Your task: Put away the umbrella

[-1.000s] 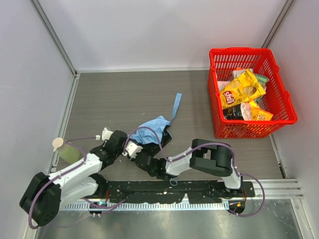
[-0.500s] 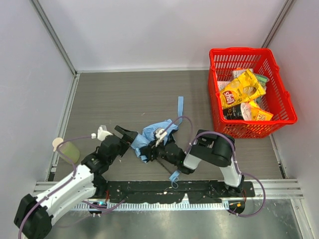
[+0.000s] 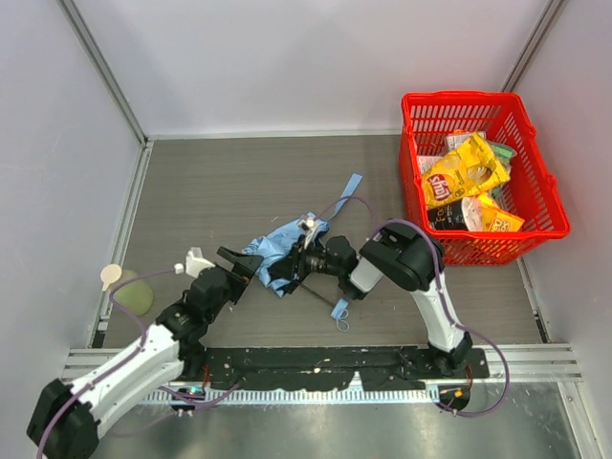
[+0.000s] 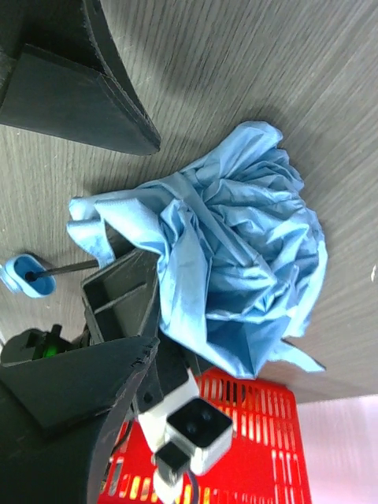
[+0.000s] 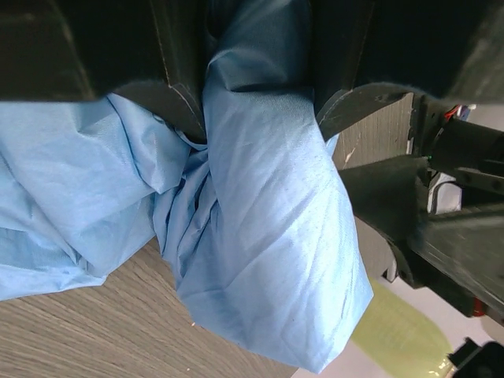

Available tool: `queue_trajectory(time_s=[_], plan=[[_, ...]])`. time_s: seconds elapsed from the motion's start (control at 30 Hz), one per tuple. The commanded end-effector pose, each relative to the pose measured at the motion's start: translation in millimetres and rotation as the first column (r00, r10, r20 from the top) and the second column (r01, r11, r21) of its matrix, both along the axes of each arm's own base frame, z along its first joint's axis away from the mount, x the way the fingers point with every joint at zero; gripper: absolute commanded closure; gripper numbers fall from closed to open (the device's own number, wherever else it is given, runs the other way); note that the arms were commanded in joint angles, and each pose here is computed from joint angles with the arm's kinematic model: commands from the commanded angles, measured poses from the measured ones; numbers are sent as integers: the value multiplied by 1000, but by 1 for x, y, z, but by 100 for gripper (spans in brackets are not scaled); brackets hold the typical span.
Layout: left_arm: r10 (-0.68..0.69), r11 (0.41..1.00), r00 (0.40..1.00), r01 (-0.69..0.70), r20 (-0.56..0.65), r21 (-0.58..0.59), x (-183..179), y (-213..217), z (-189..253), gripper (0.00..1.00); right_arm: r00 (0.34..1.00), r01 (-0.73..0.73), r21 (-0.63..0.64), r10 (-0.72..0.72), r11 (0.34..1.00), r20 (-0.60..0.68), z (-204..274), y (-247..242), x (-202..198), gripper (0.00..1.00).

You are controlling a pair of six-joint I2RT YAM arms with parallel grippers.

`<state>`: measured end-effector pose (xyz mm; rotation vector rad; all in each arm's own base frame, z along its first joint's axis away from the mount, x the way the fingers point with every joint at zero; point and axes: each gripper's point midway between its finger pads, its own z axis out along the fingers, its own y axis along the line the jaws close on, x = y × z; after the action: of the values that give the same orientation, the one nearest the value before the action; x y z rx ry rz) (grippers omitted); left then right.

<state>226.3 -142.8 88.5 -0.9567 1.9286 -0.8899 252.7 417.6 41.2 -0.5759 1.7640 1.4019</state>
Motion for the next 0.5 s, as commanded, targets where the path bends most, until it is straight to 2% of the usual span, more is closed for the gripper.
queue_trajectory(time_s=[0.0,0.13,0.23,0.33,0.47], plan=[[39,997,999,-37,33,-72,21,-11,6,0,948,-128,-255,43,958,-316,-94,-27,-32,99],[79,994,997,-78,7,-72,33,-14,-5,0,943,-170,-260,81,951,-322,-93,-26,-30,99],[131,990,990,-128,48,-65,43,-8,-5,0,941,-195,-256,107,947,-322,-91,-24,-32,99],[163,987,986,-163,33,9,50,-2,-10,1,937,-219,-268,126,938,-326,-95,-24,-32,99],[204,973,978,-197,-50,122,49,9,-29,0,935,-261,-281,169,924,-312,-91,-20,-32,99]])
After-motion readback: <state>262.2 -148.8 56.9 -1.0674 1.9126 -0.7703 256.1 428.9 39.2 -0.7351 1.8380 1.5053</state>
